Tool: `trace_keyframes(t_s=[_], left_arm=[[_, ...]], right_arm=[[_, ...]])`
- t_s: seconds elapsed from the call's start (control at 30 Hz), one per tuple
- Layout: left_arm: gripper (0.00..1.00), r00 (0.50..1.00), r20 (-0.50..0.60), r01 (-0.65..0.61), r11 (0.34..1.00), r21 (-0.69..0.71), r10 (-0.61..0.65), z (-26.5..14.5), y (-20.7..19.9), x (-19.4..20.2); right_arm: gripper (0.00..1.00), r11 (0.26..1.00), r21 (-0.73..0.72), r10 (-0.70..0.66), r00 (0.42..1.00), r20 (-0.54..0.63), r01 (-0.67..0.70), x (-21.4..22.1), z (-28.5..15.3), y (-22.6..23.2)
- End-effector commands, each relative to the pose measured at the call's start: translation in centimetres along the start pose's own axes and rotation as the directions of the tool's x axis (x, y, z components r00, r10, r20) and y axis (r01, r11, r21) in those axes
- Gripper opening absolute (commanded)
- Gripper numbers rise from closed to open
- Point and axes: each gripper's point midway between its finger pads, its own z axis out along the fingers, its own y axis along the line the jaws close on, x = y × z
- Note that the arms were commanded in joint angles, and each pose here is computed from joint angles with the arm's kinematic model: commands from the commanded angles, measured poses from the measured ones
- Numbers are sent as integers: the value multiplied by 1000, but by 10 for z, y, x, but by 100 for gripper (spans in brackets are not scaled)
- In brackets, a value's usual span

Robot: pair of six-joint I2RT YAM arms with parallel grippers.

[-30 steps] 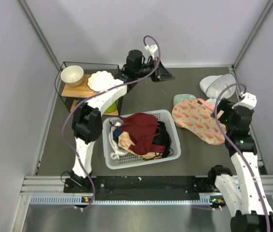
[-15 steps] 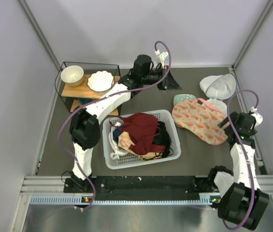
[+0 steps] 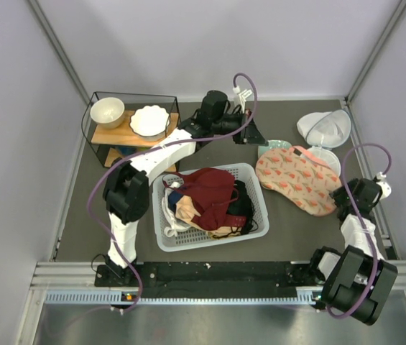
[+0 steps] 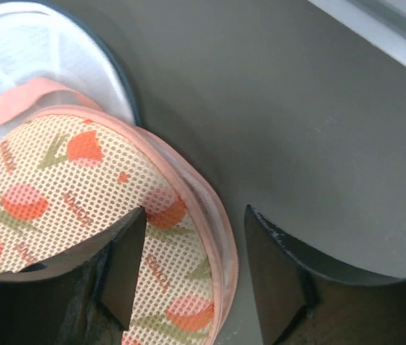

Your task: Unzip the laundry bag and remove the bra

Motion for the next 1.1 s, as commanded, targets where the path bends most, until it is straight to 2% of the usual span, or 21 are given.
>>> trace_keyframes(t_s=[0.0, 0.17, 0.2, 0.27, 0.3, 0.37, 0.4, 0.47, 0.53, 0.57, 0.73, 0.77, 0.83, 0.87, 1.03, 1.07], left_arm=[[0, 997, 25, -67, 997, 24, 67, -14, -10, -11], [0, 997, 44, -65, 998, 25, 64, -20, -11, -16], [0, 997, 48, -68, 997, 26, 67, -21, -13, -17], [0, 996, 53, -67, 998, 21, 66, -24, -14, -19], [0, 996, 55, -70, 997, 18, 69, -24, -15, -19], [0, 995, 60, -74, 997, 12, 73, -26, -16, -20], [0, 995, 63, -77, 997, 14, 76, -27, -18, -21], [0, 995, 65, -79, 997, 18, 78, -27, -20, -23], [0, 995, 55, -81, 996, 31, 80, -27, -22, -22], [0, 994, 51, -94, 995, 42, 92, -27, -25, -23], [0, 994, 43, -102, 995, 21, 101, -29, -24, -25], [0, 994, 44, -102, 995, 20, 101, -29, -24, -25], [0, 994, 28, -109, 993, 49, 108, -31, -31, -22], [0, 992, 22, -124, 989, 77, 122, -32, -36, -21], [0, 993, 0, -118, 986, 121, 119, -32, -44, -19], [0, 993, 0, -117, 985, 123, 118, -33, -46, -19]], right_arm=[[51, 999, 1, 32, 999, 10, -32, 8, 5, -8], [43, 1000, -30, 3, 1000, 5, -3, 12, 4, -6], [38, 999, -53, -7, 1000, 4, 7, 11, 3, -1], [38, 997, -70, -27, 1000, 15, 28, 6, -1, 3], [48, 998, -57, -34, 999, 25, 36, 1, -3, 2], [85, 1000, -3, -30, 1000, 4, 30, 3, -6, -7], [91, 1000, 1, -24, 1000, -4, 24, 6, -6, -8], [91, 1000, 0, 19, 1000, -23, -19, 12, -5, -7], [87, 1000, -3, 18, 999, -50, -18, 17, -1, -7], [78, 999, 9, 39, 998, -51, -39, 16, 1, -8], [48, 997, -66, 27, 996, -81, -32, 18, 8, 6], [32, 997, -71, 23, 996, -84, -30, 16, 9, 9], [14, 997, -75, 19, 994, -105, -27, 19, 12, 9], [0, 997, -69, 33, 994, -105, -40, 18, 12, 10], [0, 993, -105, 53, 996, -71, -60, 8, -5, 19], [0, 989, -140, 50, 999, -21, -52, -7, -15, 28]])
